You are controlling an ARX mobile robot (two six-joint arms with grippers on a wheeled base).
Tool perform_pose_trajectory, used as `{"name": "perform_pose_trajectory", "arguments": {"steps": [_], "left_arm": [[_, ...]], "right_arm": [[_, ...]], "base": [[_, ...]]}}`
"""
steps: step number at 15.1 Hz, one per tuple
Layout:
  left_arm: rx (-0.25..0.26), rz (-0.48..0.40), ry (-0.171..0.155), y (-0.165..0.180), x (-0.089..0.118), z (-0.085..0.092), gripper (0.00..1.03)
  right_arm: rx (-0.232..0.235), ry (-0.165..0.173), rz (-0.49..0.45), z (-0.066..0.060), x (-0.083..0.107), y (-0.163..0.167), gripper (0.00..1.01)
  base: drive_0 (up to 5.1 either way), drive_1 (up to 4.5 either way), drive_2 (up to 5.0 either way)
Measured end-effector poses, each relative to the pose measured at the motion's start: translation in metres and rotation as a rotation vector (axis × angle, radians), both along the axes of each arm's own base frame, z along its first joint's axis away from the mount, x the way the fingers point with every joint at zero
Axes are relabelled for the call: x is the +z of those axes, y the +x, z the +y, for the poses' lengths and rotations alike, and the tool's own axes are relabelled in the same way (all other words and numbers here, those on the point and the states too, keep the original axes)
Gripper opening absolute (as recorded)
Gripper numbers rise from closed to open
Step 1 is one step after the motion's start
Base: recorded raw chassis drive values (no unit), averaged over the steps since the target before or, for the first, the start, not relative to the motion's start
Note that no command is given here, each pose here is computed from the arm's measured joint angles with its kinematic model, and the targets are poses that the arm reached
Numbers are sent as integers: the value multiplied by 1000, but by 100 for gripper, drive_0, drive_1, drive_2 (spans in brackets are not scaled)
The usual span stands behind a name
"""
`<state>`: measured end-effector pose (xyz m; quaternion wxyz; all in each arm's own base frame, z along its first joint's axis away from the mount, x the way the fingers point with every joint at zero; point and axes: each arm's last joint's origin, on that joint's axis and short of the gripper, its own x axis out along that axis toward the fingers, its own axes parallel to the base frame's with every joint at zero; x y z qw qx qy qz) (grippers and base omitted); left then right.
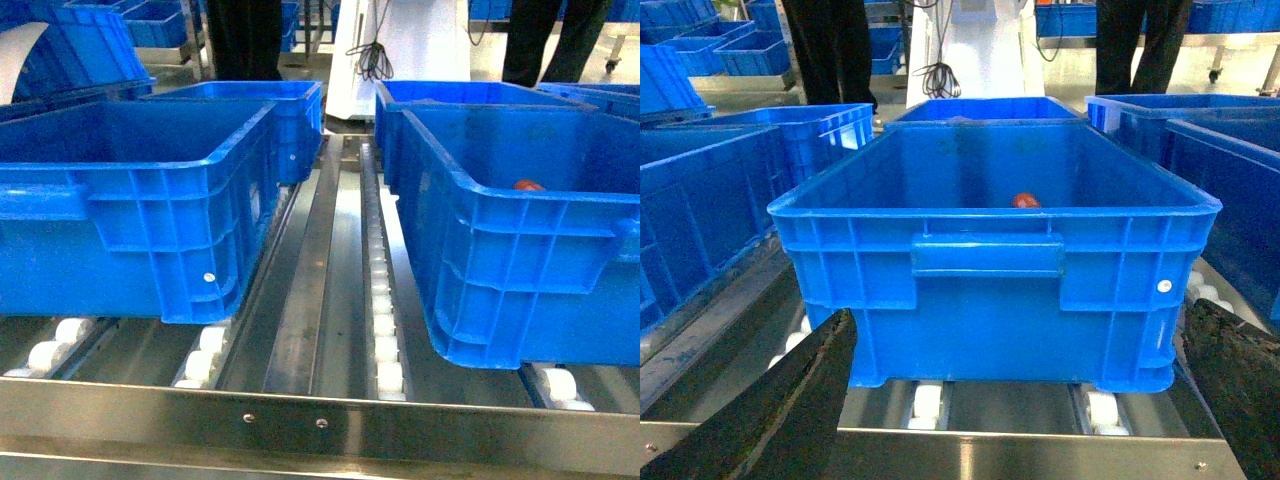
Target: Sort blue parts and orange caps into right shelf containers
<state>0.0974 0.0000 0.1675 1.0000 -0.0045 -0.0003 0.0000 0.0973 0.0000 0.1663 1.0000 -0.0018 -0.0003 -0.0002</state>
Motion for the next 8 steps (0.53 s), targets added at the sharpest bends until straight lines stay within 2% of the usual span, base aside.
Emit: {"name": "perform_pose_trajectory", "arguments": {"steps": [8], "left_arm": [[0, 0, 0, 0, 0, 0, 98]], "right_arm": [[0, 0, 0, 0, 0, 0, 98]], "base": [[0, 0, 0]]}}
